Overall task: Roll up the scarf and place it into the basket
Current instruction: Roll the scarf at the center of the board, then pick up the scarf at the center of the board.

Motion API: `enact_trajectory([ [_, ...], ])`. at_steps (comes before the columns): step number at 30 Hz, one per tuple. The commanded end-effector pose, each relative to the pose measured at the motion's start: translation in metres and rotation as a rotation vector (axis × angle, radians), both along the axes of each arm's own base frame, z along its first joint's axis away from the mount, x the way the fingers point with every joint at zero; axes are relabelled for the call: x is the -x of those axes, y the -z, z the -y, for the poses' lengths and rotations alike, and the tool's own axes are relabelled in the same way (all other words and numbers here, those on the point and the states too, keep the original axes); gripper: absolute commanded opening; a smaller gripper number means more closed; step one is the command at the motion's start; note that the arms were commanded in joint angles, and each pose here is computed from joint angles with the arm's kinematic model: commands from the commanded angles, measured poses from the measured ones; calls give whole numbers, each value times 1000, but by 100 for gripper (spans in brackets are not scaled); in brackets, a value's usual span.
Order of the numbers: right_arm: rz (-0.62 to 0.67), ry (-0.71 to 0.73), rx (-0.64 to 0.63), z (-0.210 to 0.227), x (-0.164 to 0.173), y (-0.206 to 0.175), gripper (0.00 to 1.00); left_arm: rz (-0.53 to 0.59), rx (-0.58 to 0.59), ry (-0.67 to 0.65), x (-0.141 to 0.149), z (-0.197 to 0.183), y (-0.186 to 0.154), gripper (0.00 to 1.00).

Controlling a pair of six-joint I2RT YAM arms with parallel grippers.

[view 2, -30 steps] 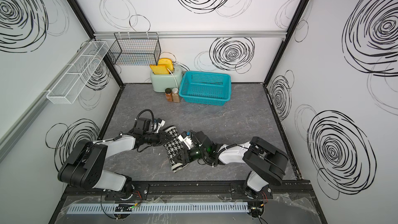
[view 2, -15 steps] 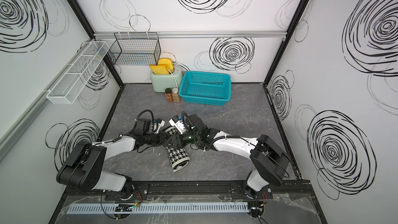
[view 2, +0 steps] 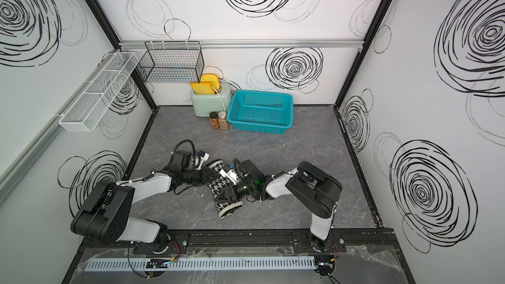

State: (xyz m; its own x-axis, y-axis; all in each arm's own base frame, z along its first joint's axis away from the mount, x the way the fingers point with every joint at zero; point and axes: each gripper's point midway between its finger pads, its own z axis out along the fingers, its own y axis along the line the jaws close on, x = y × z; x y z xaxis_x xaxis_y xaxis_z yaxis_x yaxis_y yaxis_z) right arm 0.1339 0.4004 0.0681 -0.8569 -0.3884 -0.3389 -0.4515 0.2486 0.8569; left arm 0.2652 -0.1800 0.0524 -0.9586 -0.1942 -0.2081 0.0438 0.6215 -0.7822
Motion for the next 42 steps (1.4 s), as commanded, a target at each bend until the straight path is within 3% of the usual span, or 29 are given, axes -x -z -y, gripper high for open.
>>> enact_trajectory([
  [1, -132, 29, 266, 36, 25, 71, 42, -67, -87, -54, 9, -14, 16, 34],
  [6, -147, 51, 369, 53, 29, 93, 41, 55, -97, -93, -4, -27, -34, 63],
  [9, -153, 59, 364, 54, 27, 93, 41, 59, -104, -133, 8, -38, -46, 72],
  [12, -184, 66, 344, 54, 26, 93, 41, 86, -62, -180, 15, -35, -60, 90],
  [19, -181, 57, 312, 43, 19, 85, 41, -9, -43, -225, 54, -29, -24, 92],
  [23, -185, 56, 317, 44, 21, 88, 41, -17, -56, -265, 57, -31, -11, 92],
  [31, -181, 63, 324, 45, 21, 91, 41, -21, -65, -227, 54, -22, 15, 91],
  [42, -175, 67, 337, 45, 19, 99, 41, -77, -106, -176, 61, -8, 45, 82],
])
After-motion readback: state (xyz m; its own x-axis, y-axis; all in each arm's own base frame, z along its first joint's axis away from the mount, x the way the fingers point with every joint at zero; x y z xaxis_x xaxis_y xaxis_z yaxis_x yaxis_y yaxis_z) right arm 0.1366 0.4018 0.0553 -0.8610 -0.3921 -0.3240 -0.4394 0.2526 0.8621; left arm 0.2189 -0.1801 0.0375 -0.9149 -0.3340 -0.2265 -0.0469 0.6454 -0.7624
